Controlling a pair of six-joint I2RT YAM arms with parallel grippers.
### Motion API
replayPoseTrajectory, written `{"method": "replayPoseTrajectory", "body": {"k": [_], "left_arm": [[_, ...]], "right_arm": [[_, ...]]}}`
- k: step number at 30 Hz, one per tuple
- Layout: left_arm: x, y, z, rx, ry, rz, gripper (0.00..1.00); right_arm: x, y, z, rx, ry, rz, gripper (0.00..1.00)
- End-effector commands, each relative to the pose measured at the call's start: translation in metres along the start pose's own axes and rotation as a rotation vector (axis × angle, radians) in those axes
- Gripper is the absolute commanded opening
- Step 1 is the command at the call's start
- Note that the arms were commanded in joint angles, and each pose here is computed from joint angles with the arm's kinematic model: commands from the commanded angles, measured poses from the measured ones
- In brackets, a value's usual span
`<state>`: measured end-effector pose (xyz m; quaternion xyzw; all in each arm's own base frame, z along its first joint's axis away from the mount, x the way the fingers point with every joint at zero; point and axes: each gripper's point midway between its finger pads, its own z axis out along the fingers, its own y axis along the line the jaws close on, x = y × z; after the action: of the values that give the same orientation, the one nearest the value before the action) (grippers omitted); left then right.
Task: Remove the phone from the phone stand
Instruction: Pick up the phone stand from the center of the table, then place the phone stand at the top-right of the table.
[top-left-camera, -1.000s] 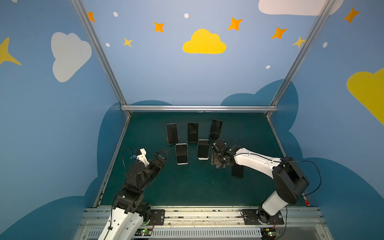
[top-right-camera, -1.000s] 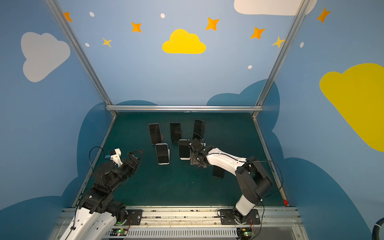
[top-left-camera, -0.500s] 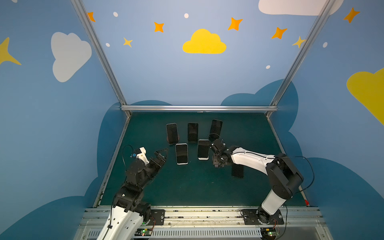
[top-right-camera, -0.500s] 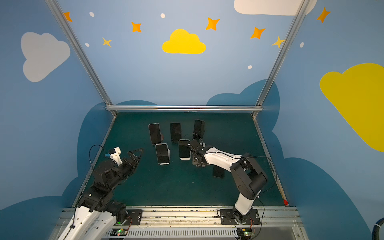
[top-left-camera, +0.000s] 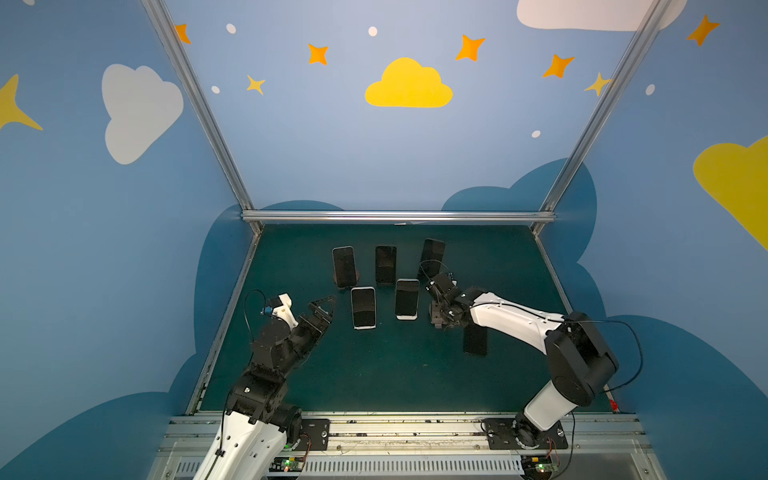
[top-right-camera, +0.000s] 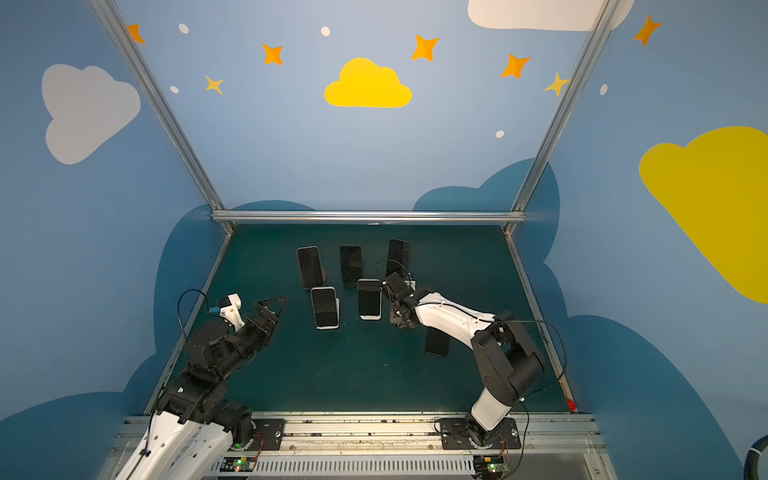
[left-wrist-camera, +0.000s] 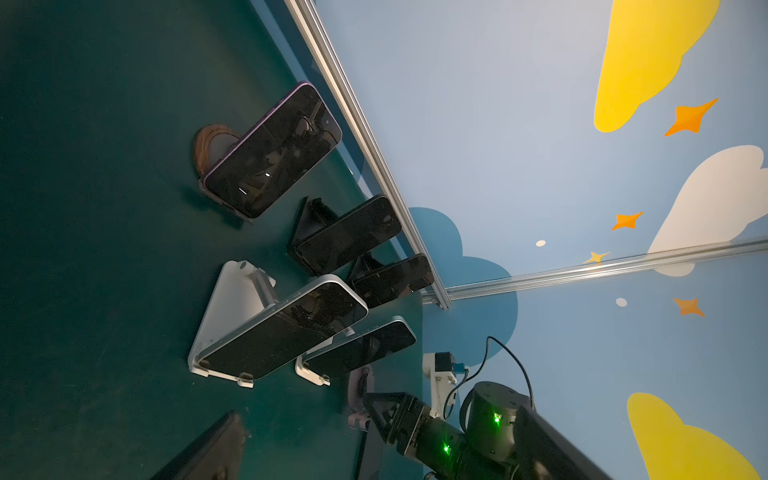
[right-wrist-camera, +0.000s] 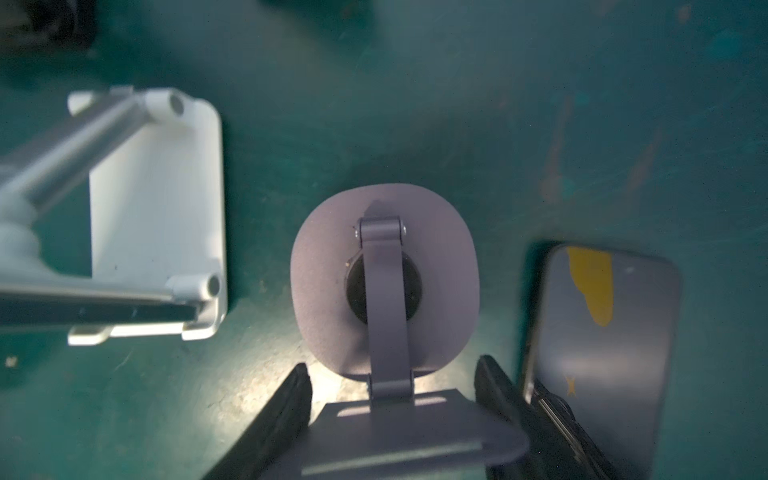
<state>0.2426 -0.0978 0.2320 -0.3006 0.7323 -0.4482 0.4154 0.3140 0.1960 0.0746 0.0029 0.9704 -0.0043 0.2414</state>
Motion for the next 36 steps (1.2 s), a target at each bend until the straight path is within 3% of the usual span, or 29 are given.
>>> {"method": "replayPoseTrajectory", "body": {"k": [1,6,12,18,24,36], "left_arm": [[-0.006,-0.021,-0.005,0.059,-0.015,0.0,1.0],[-0.01,-0.031,-0.01,0.075,-0.024,0.007,1.0],[-0.009,-0.034,-0.015,0.095,-0.023,-0.007,1.0],[-0.014,-0.029,-0.023,0.091,-0.067,-0.013,1.0],[-0.013,-0.03,-0.024,0.085,-0.056,0.0,1.0],[-0.009,-0.03,-0.022,0.081,-0.034,-0.012,1.0]], "right_arm": [[-0.04,-0.008,-0.025,0.011,-0.093,-0.02,0.56],[-0.083,-0.038,-0.029,0.058,-0.127,-0.016,0.56],[-0.117,-0.082,-0.002,0.062,-0.067,0.062,0.56],[-0.129,-0.104,0.03,0.012,0.054,0.216,0.54],[-0.139,-0.126,0.067,0.057,0.113,0.261,0.56],[-0.159,-0.148,0.1,0.099,0.201,0.275,0.62]]}}
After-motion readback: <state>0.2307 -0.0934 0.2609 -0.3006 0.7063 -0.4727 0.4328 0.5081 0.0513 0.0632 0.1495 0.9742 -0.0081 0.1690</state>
